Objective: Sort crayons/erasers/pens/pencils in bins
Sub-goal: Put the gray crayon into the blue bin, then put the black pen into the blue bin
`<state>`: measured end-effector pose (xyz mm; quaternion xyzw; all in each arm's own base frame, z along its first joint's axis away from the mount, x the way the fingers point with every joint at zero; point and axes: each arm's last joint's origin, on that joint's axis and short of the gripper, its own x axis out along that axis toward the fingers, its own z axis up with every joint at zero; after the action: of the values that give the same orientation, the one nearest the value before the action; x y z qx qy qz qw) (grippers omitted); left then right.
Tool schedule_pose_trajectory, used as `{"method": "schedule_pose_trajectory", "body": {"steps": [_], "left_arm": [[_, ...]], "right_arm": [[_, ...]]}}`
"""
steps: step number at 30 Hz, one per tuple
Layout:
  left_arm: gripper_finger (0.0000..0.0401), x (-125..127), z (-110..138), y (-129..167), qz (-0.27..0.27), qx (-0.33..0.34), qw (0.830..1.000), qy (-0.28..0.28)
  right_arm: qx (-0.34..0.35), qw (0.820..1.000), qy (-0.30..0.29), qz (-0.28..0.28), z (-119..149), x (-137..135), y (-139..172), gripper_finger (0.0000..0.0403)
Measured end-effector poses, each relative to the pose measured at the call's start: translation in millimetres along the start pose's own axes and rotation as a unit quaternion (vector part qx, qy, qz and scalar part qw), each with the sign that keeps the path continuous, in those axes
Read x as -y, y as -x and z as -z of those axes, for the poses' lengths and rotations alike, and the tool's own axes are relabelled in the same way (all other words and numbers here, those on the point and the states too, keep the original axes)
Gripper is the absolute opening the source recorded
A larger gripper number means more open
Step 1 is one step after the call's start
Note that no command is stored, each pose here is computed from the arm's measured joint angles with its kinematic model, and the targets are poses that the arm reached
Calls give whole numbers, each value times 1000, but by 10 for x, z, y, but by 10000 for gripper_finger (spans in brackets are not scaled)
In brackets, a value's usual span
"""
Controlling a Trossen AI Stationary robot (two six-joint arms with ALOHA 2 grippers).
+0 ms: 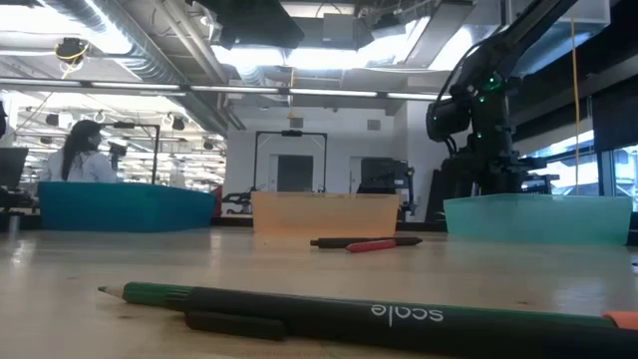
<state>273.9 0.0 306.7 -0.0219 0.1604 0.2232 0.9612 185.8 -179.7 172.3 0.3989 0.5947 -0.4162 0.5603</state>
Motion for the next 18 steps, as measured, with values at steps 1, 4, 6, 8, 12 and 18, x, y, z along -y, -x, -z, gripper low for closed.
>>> {"method": "schedule_pose_trajectory", "body": {"steps": [1, 4, 6, 8, 12, 18], "left_arm": [[96, 0, 0, 0, 0, 0, 1000, 0], [96, 0, 1, 0, 0, 0, 1000, 0], [96, 0, 2, 0, 0, -1, 1000, 0], [96, -1, 4, 0, 0, -2, 1000, -1], [96, -5, 13, -1, -1, -7, 1000, 16], [96, 0, 57, 5, -3, -26, 999, 19]], "right_arm": [[0, 1000, 0, 0, 0, 0, 0, 75], [0, 1000, 0, 0, -1, 0, 0, 98], [1, 1000, 0, 0, -1, 0, 1, 110], [3, 1000, 4, -1, -3, -1, 4, 118], [19, 1000, 16, -9, 17, 22, 84, 121], [78, 991, 75, -72, 234, -11, 454, 115]]}}
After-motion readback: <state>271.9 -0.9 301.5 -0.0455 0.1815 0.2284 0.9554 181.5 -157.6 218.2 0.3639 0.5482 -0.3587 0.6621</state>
